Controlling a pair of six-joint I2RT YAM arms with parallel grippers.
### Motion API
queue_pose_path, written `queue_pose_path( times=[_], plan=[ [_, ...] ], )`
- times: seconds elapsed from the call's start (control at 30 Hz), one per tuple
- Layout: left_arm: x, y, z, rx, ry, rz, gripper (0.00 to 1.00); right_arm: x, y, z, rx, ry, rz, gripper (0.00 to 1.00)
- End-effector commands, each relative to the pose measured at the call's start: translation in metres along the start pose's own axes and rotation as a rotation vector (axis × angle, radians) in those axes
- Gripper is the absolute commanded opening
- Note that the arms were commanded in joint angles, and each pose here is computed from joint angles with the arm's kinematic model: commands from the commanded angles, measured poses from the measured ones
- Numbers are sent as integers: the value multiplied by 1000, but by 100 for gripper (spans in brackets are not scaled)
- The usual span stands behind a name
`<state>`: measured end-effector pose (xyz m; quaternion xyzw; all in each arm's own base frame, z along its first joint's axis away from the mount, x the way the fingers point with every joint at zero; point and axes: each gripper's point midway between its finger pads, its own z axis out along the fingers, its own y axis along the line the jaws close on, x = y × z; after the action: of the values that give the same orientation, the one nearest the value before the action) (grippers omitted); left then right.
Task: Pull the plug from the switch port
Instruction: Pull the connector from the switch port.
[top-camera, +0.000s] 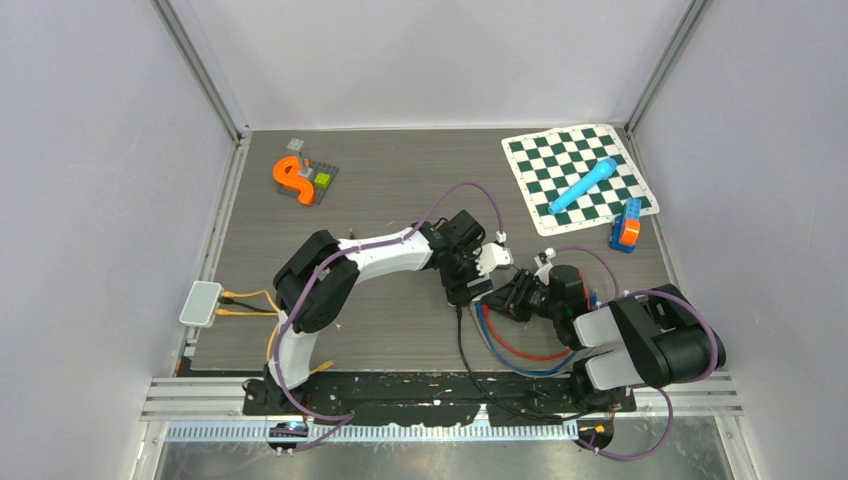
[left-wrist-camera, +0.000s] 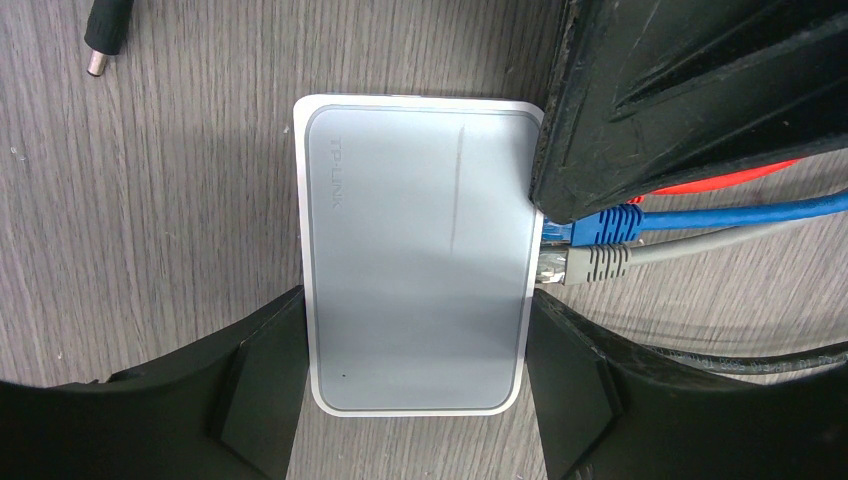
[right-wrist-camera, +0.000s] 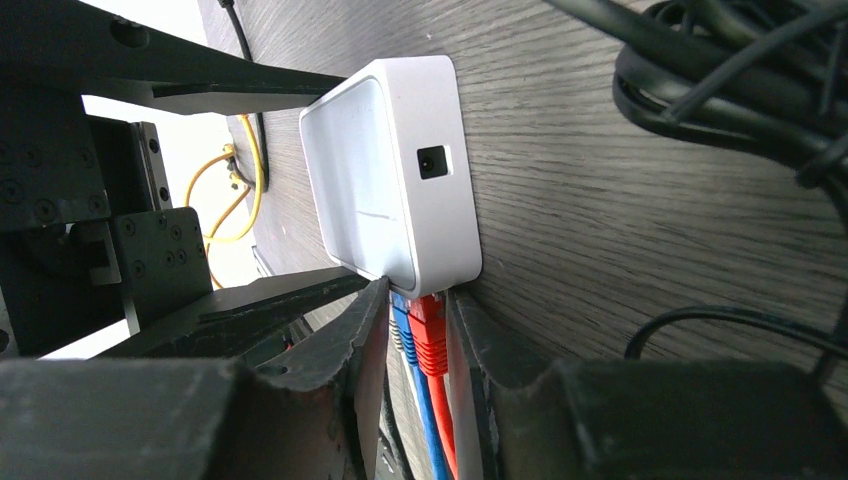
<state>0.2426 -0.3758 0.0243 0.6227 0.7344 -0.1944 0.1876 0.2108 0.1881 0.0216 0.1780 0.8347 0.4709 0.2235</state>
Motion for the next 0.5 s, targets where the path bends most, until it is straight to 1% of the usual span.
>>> queue_pose_path(
  times=[0.0, 0.07, 0.13, 0.2, 0.43, 0.47],
  plan=[
    [-12, -10, -3, 54, -29, -9, 62, 4, -24, -2, 100, -11, 22, 35],
    [-11, -12, -3, 59, -30, -12, 62, 4, -27, -3, 110, -17, 28, 39],
    [-11, -13, -3, 64, -32, -16, 62, 4, -29, -3, 119, -21, 26, 39],
    [-11, -14, -3, 67, -33, -19, 62, 6, -30, -3, 117, -11, 20, 36],
    [-15, -13, -4, 66, -43, -17, 61, 7, -29, -3, 110, 0, 2, 17],
    [-15, -13, -4, 67, -42, -17, 61, 7, -28, -3, 109, 0, 1, 16]
  ],
)
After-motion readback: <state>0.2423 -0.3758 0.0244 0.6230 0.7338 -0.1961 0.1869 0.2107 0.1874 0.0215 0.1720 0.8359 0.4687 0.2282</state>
